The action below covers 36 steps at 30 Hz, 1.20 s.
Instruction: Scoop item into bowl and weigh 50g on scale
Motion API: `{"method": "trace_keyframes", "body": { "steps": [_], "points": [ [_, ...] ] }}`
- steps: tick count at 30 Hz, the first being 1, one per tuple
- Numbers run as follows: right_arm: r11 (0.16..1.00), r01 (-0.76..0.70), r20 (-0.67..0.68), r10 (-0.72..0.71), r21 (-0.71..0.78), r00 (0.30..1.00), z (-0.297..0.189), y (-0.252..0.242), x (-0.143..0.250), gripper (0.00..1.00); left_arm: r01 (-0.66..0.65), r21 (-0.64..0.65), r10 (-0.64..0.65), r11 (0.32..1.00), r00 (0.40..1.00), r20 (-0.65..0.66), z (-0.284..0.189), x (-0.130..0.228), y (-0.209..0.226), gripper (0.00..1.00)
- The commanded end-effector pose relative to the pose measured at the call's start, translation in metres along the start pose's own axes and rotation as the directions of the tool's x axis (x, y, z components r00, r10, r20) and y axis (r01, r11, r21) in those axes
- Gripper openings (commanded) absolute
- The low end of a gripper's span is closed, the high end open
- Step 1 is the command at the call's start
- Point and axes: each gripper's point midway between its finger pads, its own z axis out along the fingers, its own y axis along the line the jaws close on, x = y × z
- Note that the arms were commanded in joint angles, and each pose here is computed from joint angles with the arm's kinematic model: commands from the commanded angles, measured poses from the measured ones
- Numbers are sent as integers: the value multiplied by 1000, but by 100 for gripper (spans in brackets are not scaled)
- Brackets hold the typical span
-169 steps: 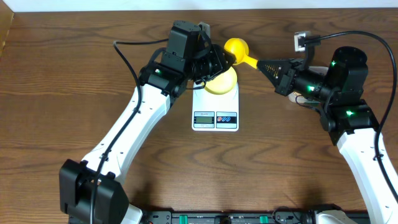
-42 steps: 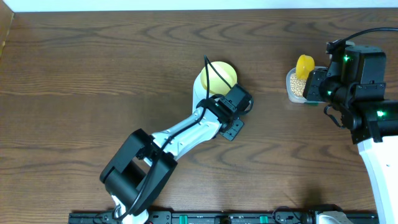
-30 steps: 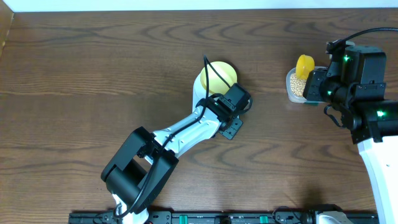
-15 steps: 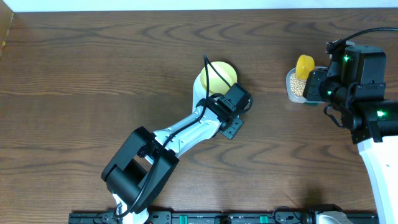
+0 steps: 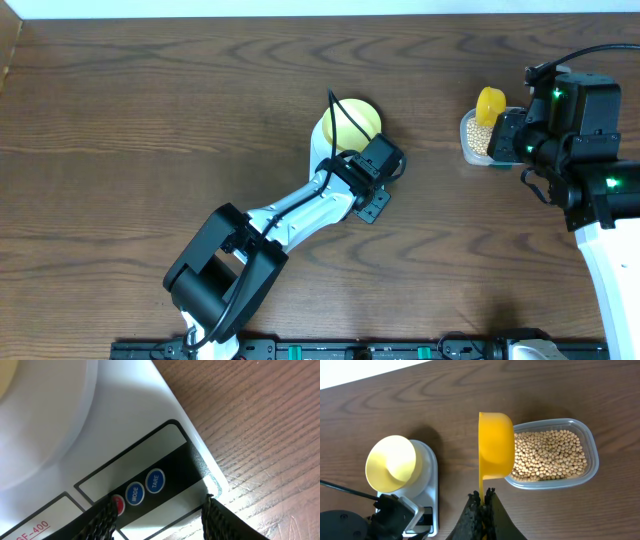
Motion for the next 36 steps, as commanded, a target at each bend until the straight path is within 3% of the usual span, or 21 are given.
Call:
{"method": "trace_keyframes", "body": {
  "steps": [1,22,36],
  "points": [
    [1000,12,39,-13,6,999,-9,0,-10,1,27,-17,-28,999,997,-71,18,22,5,57],
    [1000,13,41,-13,5,999,-9,0,-11,1,55,-13,-56,998,993,-101,24,40,5,57],
    [1000,17,43,-17,13,999,-9,-1,-11,1,66,14,-67,998,995,78,-47,5,2,58]
  ]
}}
